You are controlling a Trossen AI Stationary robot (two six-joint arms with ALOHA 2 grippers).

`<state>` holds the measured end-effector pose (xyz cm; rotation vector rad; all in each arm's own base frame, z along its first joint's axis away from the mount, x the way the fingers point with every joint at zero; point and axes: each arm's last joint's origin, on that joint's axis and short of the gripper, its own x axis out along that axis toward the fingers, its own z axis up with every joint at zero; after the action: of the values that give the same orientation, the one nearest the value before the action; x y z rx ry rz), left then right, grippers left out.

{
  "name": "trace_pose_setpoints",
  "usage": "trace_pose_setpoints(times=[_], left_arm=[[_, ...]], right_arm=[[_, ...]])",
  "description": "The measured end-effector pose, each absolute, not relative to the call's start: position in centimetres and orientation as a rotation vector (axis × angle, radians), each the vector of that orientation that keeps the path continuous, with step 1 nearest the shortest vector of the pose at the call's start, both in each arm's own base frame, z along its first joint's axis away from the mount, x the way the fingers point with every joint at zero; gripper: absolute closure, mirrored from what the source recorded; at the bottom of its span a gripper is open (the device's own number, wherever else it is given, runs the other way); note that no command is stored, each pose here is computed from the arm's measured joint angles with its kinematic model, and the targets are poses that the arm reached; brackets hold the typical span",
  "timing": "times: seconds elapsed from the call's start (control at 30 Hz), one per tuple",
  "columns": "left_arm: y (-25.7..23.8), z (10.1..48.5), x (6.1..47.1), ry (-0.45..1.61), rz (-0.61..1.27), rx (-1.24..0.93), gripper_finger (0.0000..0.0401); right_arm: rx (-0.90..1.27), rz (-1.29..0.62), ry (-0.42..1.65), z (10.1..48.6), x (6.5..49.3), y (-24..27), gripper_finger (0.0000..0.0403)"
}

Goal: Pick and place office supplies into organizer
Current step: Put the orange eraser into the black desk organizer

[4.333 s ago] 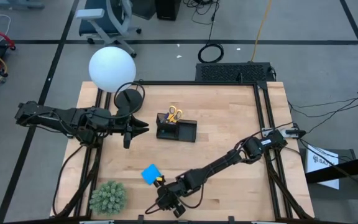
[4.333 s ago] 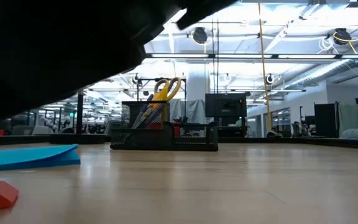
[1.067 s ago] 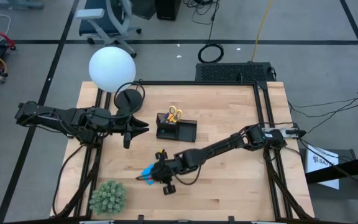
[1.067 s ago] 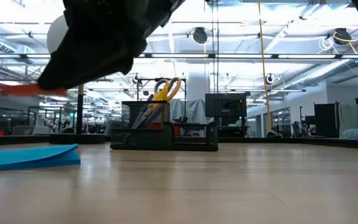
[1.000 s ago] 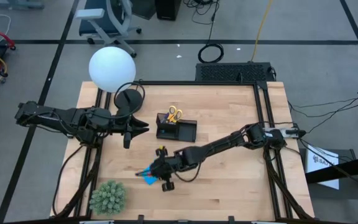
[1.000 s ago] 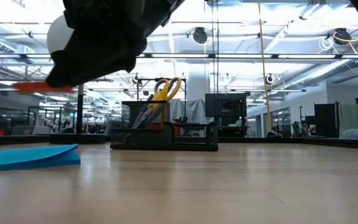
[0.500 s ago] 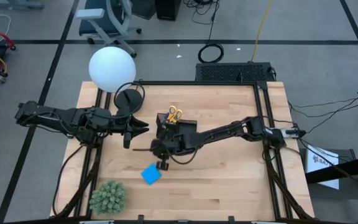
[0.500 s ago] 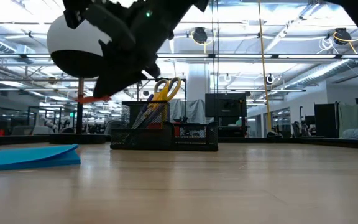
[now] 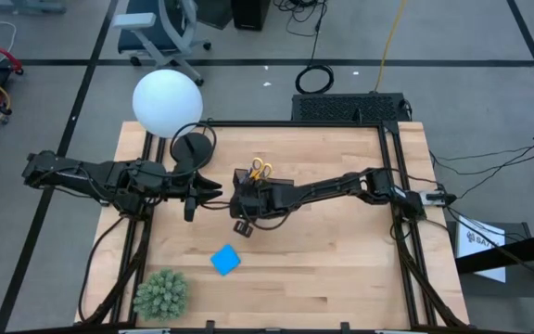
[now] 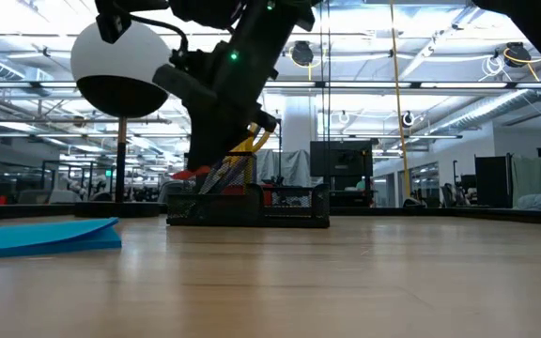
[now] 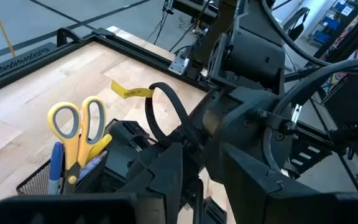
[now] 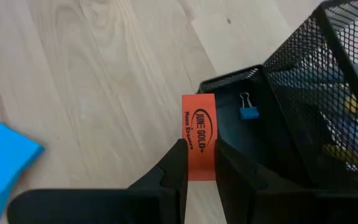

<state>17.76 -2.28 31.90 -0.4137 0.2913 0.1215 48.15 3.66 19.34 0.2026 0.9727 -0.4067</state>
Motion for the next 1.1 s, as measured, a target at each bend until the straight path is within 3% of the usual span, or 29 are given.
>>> trace_pose_setpoints(times=[1.1], left_arm=[[-2.3,31.9,17.8,0.291,0.121,-0.414,0.0286]], right_arm=[[0.121,-0.497,0.99,19.3,48.0,0.3,0.0343]])
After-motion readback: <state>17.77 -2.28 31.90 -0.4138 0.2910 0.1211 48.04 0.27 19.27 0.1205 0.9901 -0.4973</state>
